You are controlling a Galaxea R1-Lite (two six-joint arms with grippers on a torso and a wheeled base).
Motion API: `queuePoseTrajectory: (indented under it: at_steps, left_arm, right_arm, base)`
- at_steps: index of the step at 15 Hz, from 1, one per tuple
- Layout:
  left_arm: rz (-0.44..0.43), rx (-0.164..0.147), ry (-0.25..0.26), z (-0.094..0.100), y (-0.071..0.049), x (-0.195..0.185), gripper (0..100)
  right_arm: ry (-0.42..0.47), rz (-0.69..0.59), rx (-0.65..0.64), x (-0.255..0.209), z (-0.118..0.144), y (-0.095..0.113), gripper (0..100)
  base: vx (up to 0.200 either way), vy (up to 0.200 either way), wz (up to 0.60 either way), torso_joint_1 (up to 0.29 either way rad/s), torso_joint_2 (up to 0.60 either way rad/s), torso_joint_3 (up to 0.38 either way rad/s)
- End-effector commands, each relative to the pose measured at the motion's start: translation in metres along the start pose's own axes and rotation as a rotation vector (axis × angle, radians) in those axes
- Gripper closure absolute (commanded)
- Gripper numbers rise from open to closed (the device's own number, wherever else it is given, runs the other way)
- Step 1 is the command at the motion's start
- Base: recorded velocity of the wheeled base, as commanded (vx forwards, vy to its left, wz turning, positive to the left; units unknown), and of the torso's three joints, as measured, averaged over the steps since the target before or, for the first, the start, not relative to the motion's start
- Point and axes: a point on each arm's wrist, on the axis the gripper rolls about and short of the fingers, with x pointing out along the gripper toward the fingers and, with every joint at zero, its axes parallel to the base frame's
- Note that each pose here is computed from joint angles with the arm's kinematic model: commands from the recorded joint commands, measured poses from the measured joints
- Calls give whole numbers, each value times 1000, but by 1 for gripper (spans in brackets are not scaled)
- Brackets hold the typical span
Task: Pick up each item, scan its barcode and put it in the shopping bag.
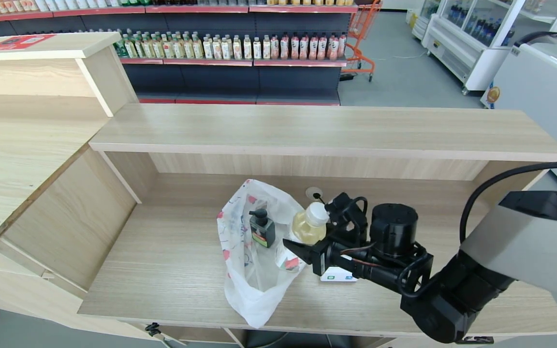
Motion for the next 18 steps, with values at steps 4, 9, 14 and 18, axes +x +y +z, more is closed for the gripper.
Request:
queuePoseTrajectory:
  at_steps: [4,9,14,18]
  left_arm:
    - [0,0,0,0,0,0,0]
    - [0,0,0,0,0,0,0]
    - [0,0,0,0,0,0,0]
    - [0,0,0,0,0,0,0]
  right_arm:
    - [58,7,-43,23,-47,-5,100]
    - [33,7,-75,48,-59,-10,100]
    - [86,13,-114,50,-81,-10,100]
    - [83,12,-126,49,-79,-10,100]
  base:
    - [0,0,0,0,0,0]
    - [0,0,0,0,0,0]
    - [0,0,0,0,0,0]
    - [0,0,0,0,0,0]
